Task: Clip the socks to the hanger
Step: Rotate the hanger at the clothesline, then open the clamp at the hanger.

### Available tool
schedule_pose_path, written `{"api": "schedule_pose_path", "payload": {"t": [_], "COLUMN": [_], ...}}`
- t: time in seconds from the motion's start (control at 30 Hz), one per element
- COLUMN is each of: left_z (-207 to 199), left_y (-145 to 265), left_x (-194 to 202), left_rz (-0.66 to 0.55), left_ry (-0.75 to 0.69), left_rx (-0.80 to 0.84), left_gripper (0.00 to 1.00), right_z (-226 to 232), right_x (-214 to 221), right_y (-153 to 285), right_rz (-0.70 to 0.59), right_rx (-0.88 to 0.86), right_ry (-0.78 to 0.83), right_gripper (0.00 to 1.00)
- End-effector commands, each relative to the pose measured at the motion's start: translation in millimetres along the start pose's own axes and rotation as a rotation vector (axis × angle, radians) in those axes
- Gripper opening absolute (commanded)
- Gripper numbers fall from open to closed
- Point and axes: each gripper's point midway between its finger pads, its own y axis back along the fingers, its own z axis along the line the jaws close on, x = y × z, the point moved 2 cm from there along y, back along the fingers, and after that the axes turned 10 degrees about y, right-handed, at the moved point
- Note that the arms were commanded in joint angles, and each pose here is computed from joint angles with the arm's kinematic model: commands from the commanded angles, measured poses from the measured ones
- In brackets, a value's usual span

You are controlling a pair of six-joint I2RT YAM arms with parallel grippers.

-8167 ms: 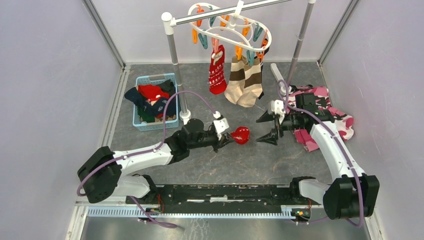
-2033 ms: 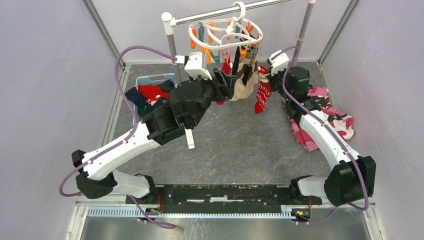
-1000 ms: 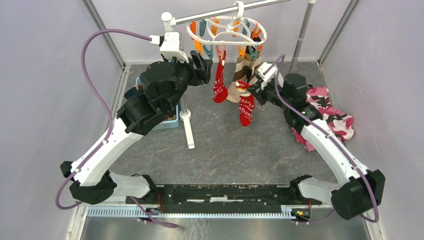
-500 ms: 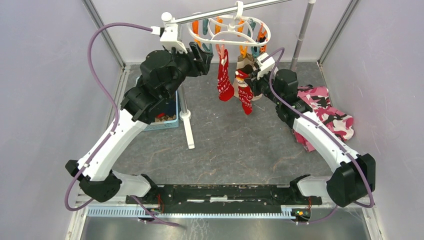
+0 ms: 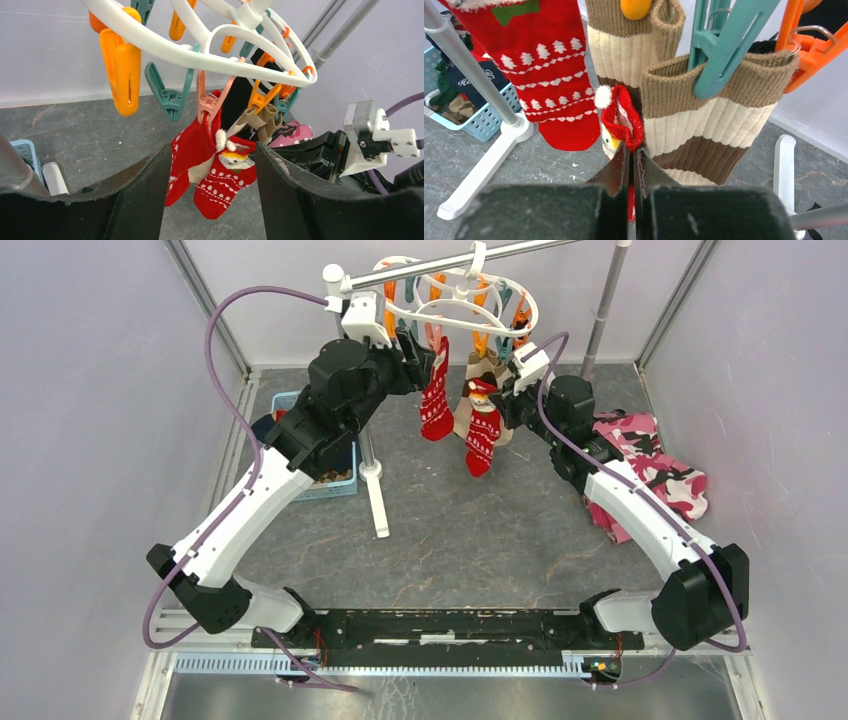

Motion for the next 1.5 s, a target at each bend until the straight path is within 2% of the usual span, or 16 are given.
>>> {"api": "schedule_pose_path", "payload": {"t": [0.0,0.1,0.8,0.97,1.47], "left_z": [1.7,6.2,14.5,16.7,8.2], "left_y": [-9.2,-13.1,-37.0,-40.1,-51.7], "left_x": [-15.9,-17.6,-34.5,-35.0,-39.7], "left_rz": [-0.065,-0.069,-0.103,-0.106,-0.141], "left_ry": [-0.017,-0.029,-0.062,-0.072,-0.087], "left_rx": [-0.018,-0.032,-0.038,-0.043,0.002], "left_gripper": [0.67,0.62,0.59,0.55,0.57], "right_z": [-11.4,-12.1,-17.0,-19.6,-22.9], "right_x": [-28.1,-29.1,-30.8,-30.9,-29.8], "right_y": [-0.6,0.4,3.2,3.2,3.3], "right_rz": [-0.071,-0.073,-0.073,-0.074,-0.071], "right_rx": [0.044,0.048,0.063,0.067,0.067], "right_ry": [-0.006,-0.004,0.004,0.002,-0.003], "right_gripper": [0.0,0.0,0.0,0.0,0.0]}}
